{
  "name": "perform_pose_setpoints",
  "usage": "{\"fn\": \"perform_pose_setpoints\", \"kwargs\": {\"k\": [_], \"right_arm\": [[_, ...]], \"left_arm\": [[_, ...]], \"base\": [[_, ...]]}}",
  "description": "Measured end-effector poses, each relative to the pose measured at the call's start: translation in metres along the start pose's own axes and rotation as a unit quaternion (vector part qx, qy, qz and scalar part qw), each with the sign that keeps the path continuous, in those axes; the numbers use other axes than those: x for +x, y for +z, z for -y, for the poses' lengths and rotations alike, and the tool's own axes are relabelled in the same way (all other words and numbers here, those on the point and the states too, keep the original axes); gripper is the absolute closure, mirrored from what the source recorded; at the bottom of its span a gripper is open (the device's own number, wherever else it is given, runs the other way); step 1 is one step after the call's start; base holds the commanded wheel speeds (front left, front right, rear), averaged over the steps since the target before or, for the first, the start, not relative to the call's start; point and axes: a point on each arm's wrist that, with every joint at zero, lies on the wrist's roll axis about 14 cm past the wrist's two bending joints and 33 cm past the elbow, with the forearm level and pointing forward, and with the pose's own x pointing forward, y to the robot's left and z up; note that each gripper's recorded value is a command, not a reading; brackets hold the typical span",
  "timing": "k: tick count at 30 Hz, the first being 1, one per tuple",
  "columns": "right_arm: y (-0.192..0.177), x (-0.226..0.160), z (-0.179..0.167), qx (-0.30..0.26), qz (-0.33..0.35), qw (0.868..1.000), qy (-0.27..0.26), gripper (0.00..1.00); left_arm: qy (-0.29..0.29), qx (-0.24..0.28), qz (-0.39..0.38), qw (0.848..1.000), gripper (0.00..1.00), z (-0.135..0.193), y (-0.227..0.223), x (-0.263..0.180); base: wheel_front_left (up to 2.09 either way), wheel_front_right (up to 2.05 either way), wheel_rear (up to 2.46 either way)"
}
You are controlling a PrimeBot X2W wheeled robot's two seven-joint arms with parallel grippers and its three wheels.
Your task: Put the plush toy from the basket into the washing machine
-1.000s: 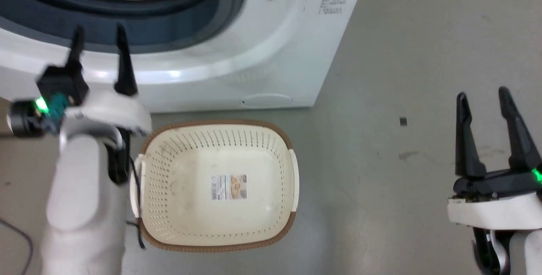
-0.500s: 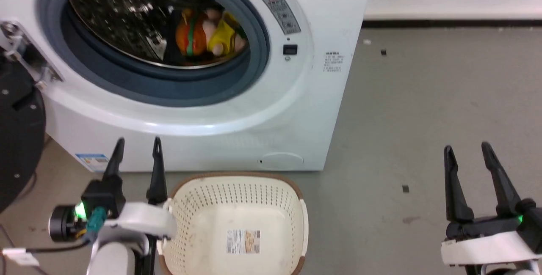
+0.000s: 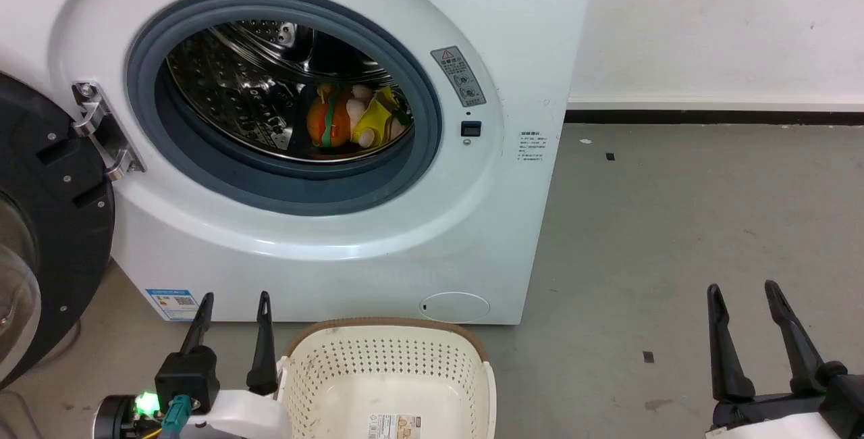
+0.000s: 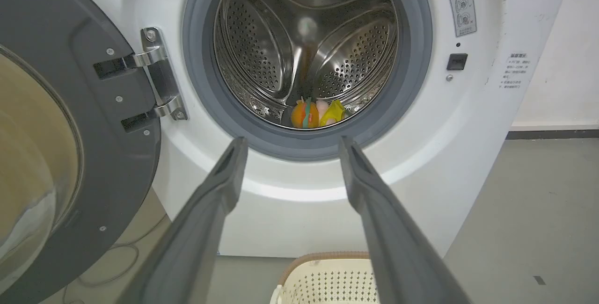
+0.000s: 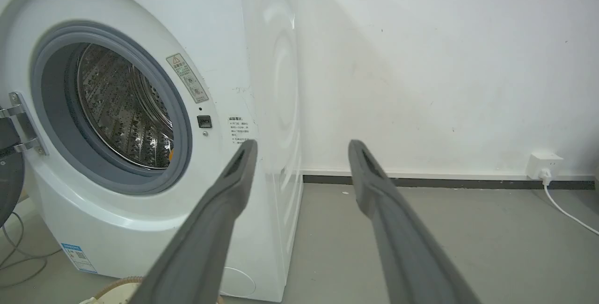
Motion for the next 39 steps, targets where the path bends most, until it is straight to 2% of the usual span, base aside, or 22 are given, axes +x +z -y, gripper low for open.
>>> {"fn": "perform_pose_setpoints", "kwargs": {"k": [2,3,39], "right_arm": [[-0.001,-0.002,0.000,0.001,-0.002,1.000,-0.001,0.00],[-0.001,-0.002,0.000,0.003,-0.002,1.000,-0.001,1.00],[-0.011,-0.001,-0.006,-0.005,-0.035,0.999,0.009,1.00]], "left_arm": [[0.000,0.000,-0.002,1.000,0.00,0.000,-0.002,-0.001],[0.000,0.000,-0.005,1.000,1.00,0.000,-0.003,-0.002],[-0.010,-0.003,-0.012,1.000,1.00,0.007,0.003,0.002]], "base": [[0.00,0.00,0.00],[0.00,0.00,0.00],[0.00,0.00,0.00]]}}
